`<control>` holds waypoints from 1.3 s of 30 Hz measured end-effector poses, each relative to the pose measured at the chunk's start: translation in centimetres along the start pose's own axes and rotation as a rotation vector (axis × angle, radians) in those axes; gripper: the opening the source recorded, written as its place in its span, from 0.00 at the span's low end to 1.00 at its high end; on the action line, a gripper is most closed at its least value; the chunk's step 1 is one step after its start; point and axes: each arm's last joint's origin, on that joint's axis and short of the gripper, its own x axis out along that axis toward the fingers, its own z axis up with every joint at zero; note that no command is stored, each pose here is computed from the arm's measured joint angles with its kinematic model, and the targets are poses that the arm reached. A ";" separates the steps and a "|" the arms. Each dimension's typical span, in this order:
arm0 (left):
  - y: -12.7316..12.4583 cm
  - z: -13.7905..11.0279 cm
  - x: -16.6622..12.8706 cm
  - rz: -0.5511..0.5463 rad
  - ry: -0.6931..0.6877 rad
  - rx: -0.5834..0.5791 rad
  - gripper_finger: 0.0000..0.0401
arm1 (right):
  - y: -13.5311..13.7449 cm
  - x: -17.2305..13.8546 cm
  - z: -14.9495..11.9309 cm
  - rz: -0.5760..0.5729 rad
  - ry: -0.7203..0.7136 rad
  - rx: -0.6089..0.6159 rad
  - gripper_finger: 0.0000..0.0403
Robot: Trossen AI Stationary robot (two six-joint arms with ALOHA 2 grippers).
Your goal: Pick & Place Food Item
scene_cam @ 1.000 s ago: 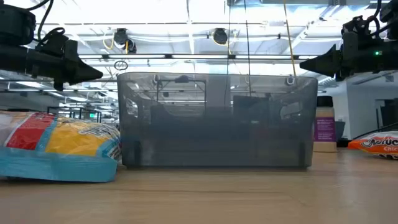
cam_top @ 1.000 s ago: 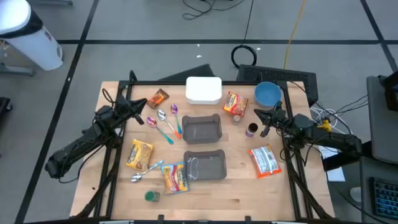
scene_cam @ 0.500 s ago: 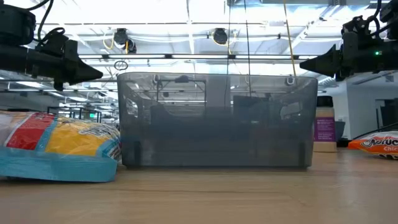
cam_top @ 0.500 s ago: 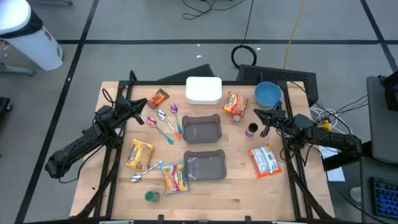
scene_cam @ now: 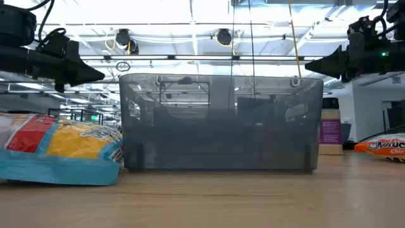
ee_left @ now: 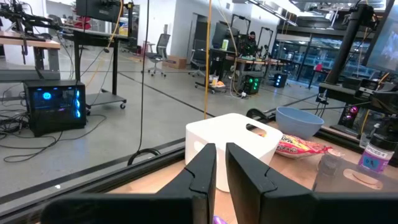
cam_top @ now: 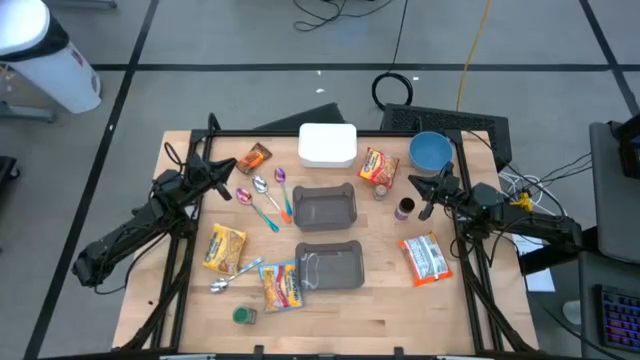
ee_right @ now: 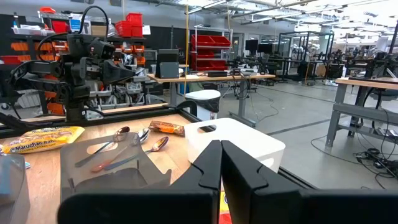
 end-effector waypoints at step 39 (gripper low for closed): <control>0.0 0.0 0.0 0.000 0.002 0.000 0.10 | 3.6 10.3 12.1 0.266 -0.166 0.224 0.00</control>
